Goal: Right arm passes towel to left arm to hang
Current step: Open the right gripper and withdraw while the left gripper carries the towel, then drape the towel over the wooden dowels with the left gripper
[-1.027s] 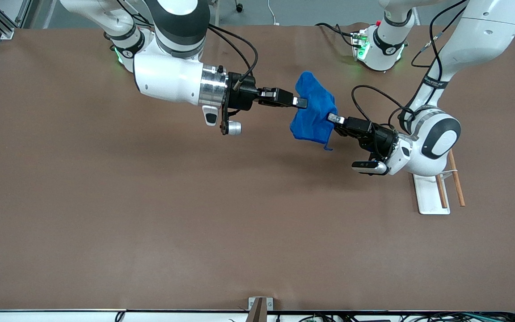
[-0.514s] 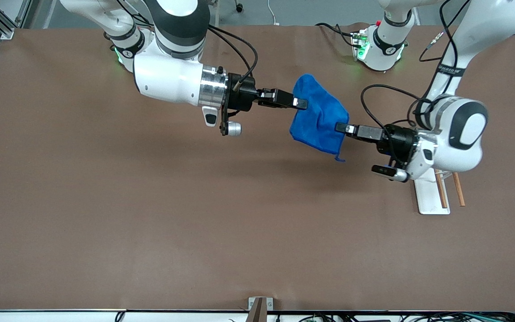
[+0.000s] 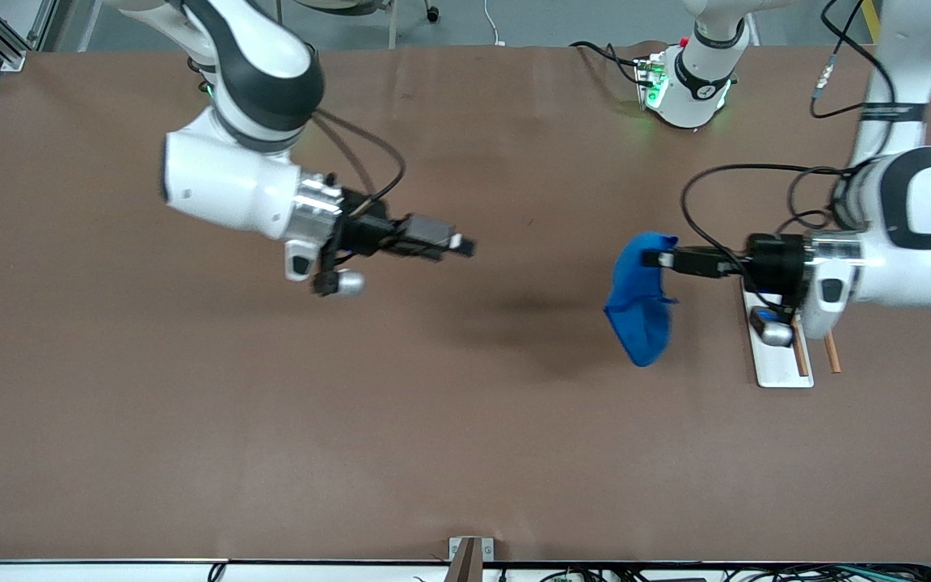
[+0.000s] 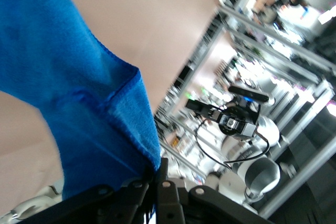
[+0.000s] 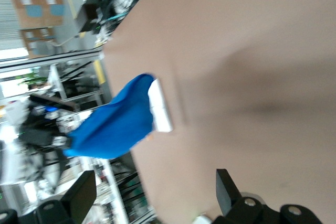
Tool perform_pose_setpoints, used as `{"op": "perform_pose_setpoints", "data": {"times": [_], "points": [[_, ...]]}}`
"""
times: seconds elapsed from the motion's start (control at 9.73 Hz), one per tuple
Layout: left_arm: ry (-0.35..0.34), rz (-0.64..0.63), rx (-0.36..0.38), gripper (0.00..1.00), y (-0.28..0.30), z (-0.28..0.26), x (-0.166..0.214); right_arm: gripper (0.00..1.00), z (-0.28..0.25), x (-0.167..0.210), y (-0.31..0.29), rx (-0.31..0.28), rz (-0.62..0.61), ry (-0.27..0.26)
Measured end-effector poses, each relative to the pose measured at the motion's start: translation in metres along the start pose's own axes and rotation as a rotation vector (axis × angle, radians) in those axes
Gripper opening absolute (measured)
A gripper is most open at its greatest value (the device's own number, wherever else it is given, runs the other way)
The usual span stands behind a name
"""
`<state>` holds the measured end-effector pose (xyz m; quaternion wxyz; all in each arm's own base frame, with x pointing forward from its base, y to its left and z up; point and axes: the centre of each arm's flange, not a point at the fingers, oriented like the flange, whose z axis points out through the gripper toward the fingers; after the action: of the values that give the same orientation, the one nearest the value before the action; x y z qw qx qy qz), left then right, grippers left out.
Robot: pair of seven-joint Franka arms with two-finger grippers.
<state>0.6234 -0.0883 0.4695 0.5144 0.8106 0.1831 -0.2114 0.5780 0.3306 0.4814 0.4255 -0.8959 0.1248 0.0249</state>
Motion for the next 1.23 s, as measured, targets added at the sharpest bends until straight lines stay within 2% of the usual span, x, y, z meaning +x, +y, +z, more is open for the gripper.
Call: {"op": "perform_pose_setpoints", "data": {"times": [0.21, 0.41, 0.51, 0.62, 0.82, 1.13, 1.23], "points": [[0.165, -0.025, 0.264, 0.02, 0.007, -0.047, -0.001, 1.0, -0.055, 0.033, 0.053, -0.229, -0.046, 0.046], [0.292, -0.01, 0.563, 0.02, -0.005, -0.068, 0.005, 1.0, -0.121, 0.07, 0.108, -0.496, -0.091, 0.141], [0.35, -0.009, 0.708, 0.02, -0.017, -0.08, 0.013, 1.0, -0.15, 0.084, 0.131, -0.604, -0.099, 0.179], [0.391, -0.01, 0.821, 0.02, -0.027, -0.091, 0.02, 1.0, -0.179, 0.092, 0.148, -0.669, -0.086, 0.202], [0.435, -0.012, 0.956, 0.02, -0.045, -0.113, 0.03, 1.0, -0.243, 0.094, 0.154, -0.716, -0.087, 0.2], [0.38, 0.059, 0.994, 0.02, -0.075, -0.155, 0.037, 1.0, -0.346, 0.074, 0.161, -0.75, -0.159, 0.197], [0.36, 0.088, 1.012, 0.02, -0.086, -0.172, 0.035, 1.0, -0.371, 0.062, 0.162, -0.782, -0.162, 0.185]]}}
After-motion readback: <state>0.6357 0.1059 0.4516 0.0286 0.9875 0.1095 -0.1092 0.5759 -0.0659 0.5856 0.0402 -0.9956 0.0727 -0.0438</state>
